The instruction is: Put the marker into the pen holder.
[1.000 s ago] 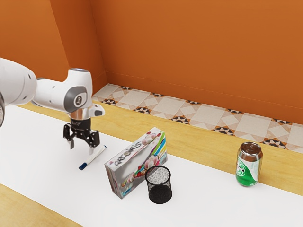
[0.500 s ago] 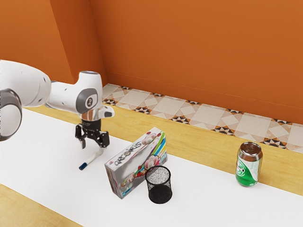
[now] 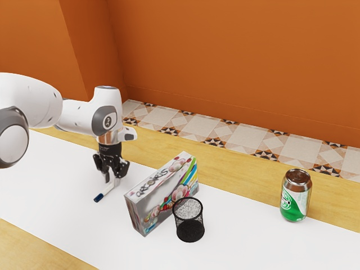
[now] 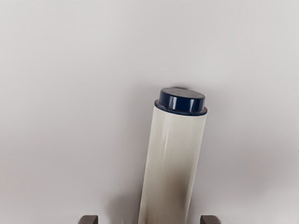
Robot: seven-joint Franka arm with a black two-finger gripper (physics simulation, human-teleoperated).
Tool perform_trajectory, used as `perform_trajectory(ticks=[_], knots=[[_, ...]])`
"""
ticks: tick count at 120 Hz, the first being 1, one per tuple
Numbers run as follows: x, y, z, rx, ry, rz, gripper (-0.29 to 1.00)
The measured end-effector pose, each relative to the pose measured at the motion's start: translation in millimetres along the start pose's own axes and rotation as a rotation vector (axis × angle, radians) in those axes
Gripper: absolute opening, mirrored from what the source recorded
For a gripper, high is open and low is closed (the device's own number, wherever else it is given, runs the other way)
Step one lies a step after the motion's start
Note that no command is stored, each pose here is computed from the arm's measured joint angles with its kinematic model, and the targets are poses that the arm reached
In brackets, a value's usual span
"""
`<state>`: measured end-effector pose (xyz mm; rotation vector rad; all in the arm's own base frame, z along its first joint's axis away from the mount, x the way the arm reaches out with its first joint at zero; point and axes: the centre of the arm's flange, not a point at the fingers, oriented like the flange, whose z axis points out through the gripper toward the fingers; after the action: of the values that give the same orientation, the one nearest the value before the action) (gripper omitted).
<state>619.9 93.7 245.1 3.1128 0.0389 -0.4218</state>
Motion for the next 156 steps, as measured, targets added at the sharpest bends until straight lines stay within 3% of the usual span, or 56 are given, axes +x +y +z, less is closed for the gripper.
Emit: perform_trajectory(ticks=[68,86,104,138,156], knots=[[-1.5,0.7,3.0,-0.009,0.000,0.016,-0.06],[-16.0,0.5,-45.4,0.013,0.074,0.024,-0.08],[-67.6,17.8,-137.0,0.120,0.255,0.099,-0.08],[-170.3,114.4,-218.8,0.357,0.753,0.377,-0.08],[-217.7,162.7,-234.3,0.432,0.901,0.462,-0.08]])
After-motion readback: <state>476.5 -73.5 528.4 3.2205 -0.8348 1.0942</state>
